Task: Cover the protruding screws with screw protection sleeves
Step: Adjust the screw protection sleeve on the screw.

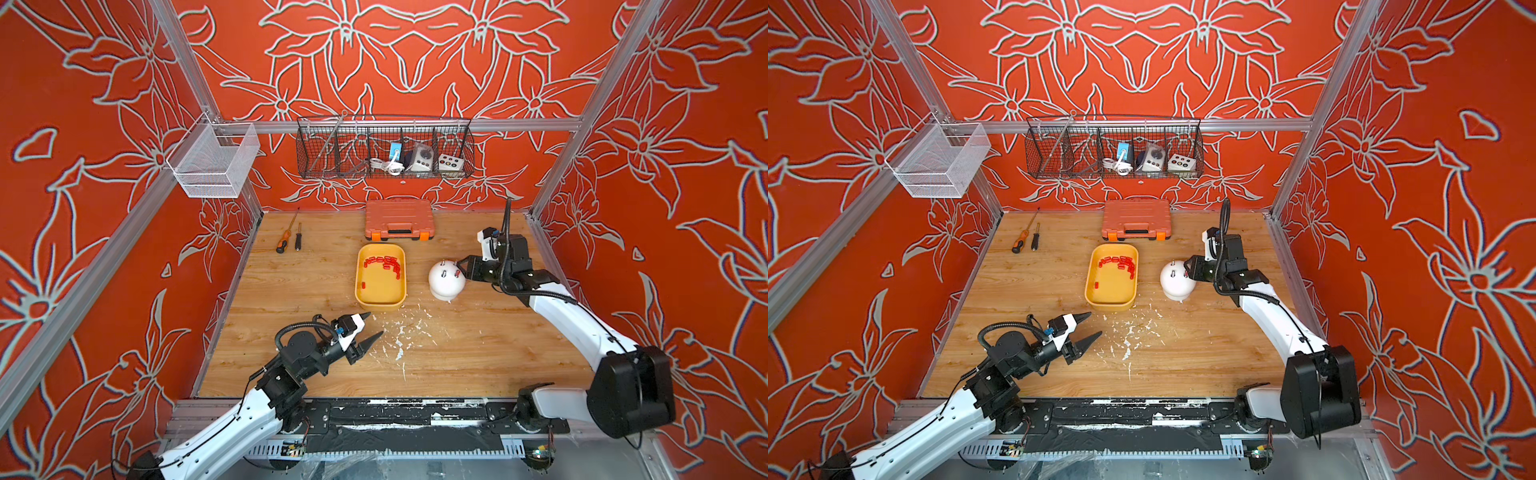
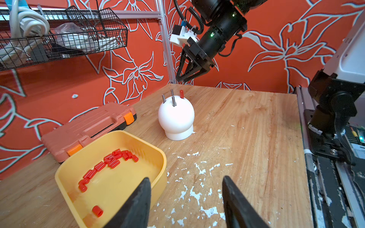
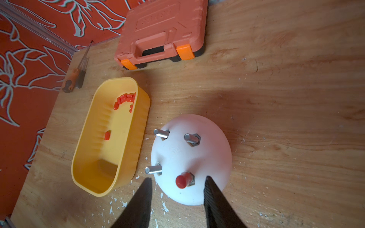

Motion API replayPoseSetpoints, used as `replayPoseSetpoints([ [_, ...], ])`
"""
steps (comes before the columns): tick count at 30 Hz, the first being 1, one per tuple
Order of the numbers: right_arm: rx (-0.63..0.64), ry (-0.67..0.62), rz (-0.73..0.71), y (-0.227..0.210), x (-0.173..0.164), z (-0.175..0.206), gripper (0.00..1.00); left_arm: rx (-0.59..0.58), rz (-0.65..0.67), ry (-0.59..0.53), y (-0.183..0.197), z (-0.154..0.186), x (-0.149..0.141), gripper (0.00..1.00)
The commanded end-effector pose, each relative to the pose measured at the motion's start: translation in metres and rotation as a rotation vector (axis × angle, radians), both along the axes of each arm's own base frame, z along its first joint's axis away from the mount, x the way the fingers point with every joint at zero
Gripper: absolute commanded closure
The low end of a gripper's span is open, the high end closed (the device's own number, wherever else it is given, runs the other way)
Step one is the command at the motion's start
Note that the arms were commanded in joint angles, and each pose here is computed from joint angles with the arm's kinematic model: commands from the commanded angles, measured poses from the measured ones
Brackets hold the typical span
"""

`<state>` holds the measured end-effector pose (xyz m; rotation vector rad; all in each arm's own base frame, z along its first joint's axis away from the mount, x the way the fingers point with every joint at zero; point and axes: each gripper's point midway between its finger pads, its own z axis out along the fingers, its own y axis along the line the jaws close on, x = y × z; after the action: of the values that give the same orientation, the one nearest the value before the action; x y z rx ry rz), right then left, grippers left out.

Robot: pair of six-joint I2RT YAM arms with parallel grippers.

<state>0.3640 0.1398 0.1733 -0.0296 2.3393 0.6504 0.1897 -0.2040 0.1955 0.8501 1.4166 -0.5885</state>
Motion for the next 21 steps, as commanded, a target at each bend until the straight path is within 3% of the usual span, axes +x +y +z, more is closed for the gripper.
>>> replayPoseSetpoints([
  [1, 0.057, 0.029, -0.006, 0.002, 0.007, -0.003, 0.55, -0.009, 0.0, -0.013, 0.0, 0.002, -0.001, 0.44],
  [12, 0.078, 0.106, -0.003, 0.001, 0.004, -0.039, 0.55, -0.008, 0.0, -0.013, 0.0, 0.001, 0.0, 0.44],
  [21, 0.071, 0.117, -0.009, -0.001, -0.001, -0.044, 0.57, -0.01, 0.0, -0.012, 0.0, 0.001, 0.0, 0.44],
])
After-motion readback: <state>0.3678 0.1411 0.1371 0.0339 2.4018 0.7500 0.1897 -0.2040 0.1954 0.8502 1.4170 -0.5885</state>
